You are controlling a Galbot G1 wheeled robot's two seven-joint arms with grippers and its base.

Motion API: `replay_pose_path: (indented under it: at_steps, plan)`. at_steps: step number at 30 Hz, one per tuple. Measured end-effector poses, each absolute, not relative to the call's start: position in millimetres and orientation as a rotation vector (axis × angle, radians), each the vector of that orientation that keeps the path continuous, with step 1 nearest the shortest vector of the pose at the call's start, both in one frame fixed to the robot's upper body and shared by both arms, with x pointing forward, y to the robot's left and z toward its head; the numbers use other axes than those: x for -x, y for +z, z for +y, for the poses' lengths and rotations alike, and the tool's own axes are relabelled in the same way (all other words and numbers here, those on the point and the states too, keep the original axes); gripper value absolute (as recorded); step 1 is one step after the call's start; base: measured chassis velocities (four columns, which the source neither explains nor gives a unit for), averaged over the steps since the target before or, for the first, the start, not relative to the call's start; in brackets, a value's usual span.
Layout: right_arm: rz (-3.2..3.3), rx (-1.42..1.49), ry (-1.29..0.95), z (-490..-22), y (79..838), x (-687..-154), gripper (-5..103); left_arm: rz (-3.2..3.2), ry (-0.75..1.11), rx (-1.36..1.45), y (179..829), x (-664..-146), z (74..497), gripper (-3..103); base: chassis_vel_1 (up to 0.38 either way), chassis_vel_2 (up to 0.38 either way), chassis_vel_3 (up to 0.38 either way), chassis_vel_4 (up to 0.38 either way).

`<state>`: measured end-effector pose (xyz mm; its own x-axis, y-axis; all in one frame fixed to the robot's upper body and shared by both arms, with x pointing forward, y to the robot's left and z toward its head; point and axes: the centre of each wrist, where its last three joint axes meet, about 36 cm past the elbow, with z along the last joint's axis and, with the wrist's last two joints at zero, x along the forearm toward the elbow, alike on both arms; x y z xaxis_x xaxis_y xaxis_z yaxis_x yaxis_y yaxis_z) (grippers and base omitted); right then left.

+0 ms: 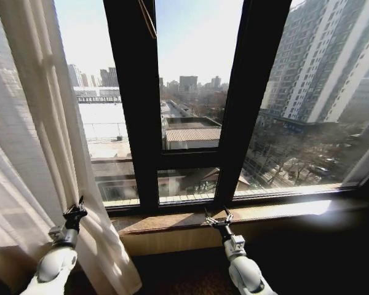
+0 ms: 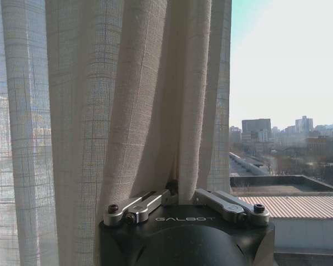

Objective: Open the curtains by pulling them apart, changing their state from closed to fully open.

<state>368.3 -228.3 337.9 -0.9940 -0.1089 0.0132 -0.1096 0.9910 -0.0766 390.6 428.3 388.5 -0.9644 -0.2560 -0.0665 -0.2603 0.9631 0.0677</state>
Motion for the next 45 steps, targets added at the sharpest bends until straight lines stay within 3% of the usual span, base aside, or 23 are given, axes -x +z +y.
replay_pose_path:
  at_steps: [28,45]
  plan:
    - [-3.125,-0.172,0.121,-228.3,337.9,-368.3,100,3.034,0.111,0.432,391.8,-379.5,429.4,0,0.378,0.323,-0.377,-0.317]
    - [-3.126,-0.171,0.121,-228.5,338.0,-368.3,100,3.044,0.119,0.446,387.1,-379.1,430.2,0,0.044,0.036,-0.045,-0.046]
